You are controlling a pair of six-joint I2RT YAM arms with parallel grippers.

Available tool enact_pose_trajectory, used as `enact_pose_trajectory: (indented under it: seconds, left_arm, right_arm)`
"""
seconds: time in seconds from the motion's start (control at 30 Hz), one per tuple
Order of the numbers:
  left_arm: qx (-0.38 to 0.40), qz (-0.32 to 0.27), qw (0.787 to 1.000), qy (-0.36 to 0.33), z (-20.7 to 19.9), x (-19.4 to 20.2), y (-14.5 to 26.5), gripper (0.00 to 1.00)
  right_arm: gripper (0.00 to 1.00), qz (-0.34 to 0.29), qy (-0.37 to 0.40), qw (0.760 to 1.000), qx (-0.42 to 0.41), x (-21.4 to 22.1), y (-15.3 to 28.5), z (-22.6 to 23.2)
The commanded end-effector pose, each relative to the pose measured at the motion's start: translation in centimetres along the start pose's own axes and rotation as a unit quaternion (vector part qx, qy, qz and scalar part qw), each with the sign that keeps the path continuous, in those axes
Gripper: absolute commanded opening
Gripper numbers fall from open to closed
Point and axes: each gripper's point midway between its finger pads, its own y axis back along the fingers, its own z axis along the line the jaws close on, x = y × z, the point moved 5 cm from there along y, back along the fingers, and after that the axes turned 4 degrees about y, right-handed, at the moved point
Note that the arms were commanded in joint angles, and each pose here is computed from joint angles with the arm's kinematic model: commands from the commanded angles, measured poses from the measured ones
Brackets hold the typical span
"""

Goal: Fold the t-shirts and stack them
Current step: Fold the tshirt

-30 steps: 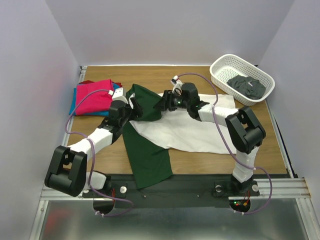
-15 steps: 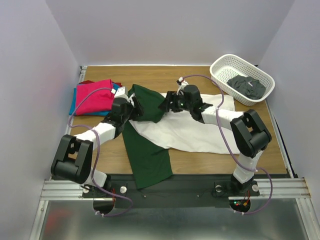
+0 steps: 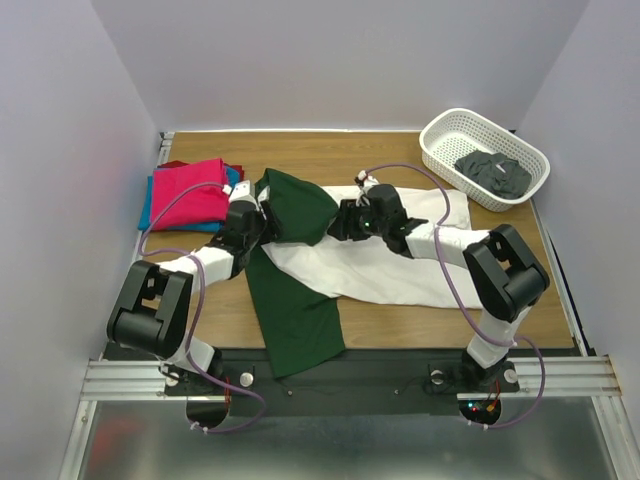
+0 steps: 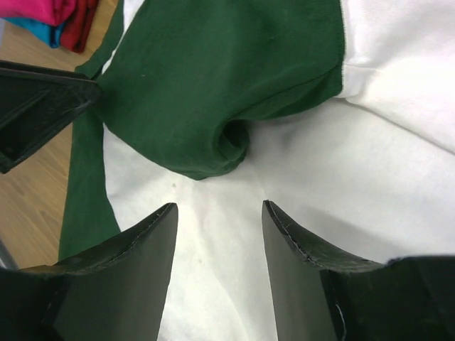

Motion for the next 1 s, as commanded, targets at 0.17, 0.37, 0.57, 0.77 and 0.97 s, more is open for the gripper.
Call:
enact_pose_trajectory:
  seconds: [0.17,0.37,0.57,0.77,0.97]
  left_arm:
    - [0.002,-0.012,1.000,-0.001,0.2,-0.1,-0.8,0.68]
    - [-0.001,-0.003,1.000,-0.001,0.3,0.3,-1.4,0.65]
    - [-0.006,0.004,1.000,-0.002,0.6,0.7,-1.7,0.55]
    - [-0.002,0.007,1.000,-0.001,0.5,0.7,-1.8,0.38]
    - [0.005,0.012,1.000,0.002,0.3,0.5,-1.7,0.20]
  right_arm:
    - [0.56,-0.007,0.021,0.999,-0.039,-0.3,-2.4,1.4]
    - [0.56,0.000,0.026,0.998,-0.051,-0.1,-3.8,1.6]
    - [0.56,0.001,0.031,0.998,-0.061,-0.2,-4.9,1.9]
    - [0.51,0.006,0.034,0.997,-0.068,-0.1,-5.8,2.1]
    - [0.42,0.010,0.036,0.997,-0.074,-0.1,-6.5,2.2]
